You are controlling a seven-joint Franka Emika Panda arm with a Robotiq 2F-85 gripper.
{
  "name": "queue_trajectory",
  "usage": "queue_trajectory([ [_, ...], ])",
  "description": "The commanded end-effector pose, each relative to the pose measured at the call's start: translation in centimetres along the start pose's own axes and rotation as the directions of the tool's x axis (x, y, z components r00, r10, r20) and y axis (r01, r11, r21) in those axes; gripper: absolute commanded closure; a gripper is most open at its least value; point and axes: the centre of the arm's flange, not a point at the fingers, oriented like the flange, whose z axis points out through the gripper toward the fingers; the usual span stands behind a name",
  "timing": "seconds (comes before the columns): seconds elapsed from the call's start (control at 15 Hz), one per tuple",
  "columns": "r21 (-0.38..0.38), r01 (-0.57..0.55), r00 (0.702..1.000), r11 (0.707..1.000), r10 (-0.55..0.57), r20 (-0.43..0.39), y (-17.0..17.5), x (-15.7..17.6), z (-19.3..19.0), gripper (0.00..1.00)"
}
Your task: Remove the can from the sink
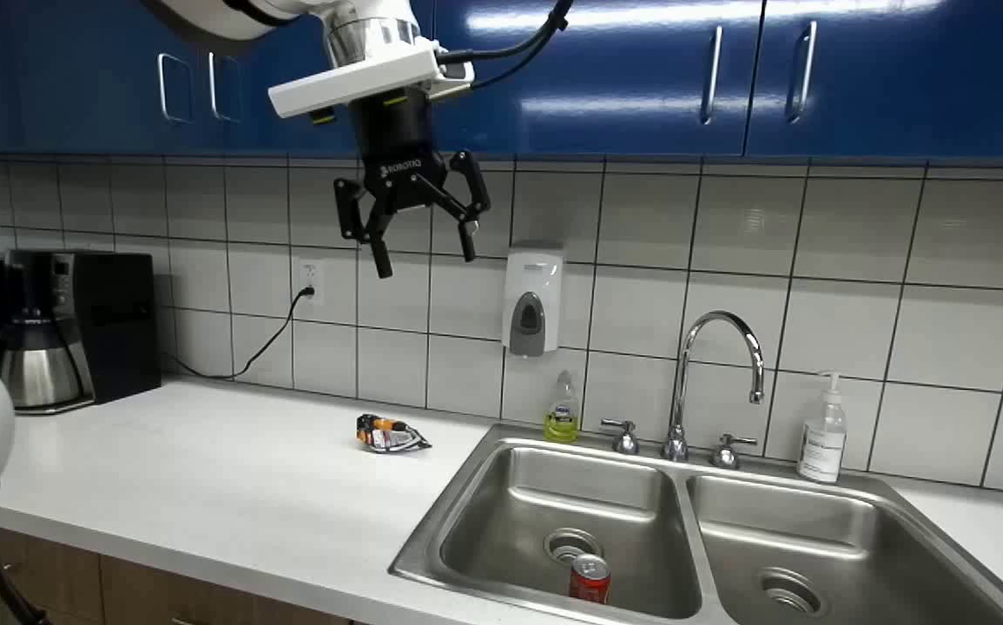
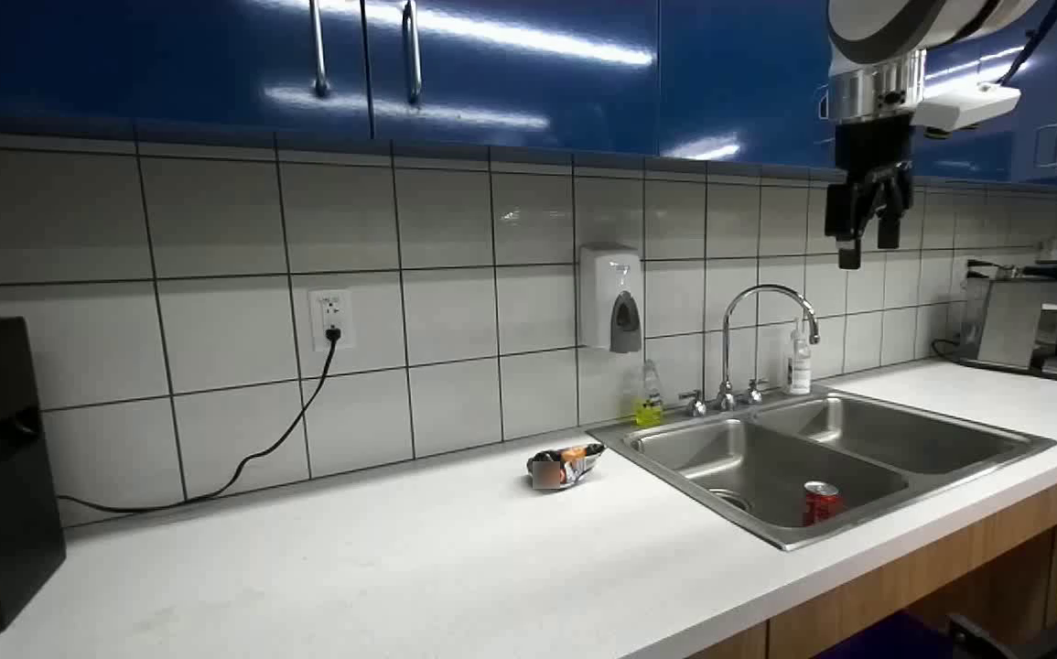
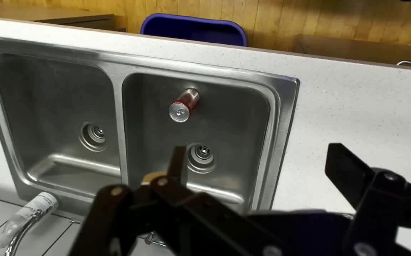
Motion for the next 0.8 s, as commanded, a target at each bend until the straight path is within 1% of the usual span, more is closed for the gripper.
queue_trajectory([
  [0.0,0.000,0.000,1.000,1.000,0.000,0.000,0.0,0.0,0.0,0.00],
  [0.27,0.033,-0.081,0.996,0.996,0.080,0.029,0.3,3.4,2.5,0.00],
  [0.4,0.054,-0.140,0.989,0.989,0.137,0.054,0.6,5.0,4.5,0.00],
  [0.53,0.075,-0.197,0.977,0.977,0.190,0.092,0.7,6.4,6.9,0.00],
  [0.73,0.135,-0.255,0.960,0.958,0.233,0.156,1.1,7.8,10.6,0.00],
])
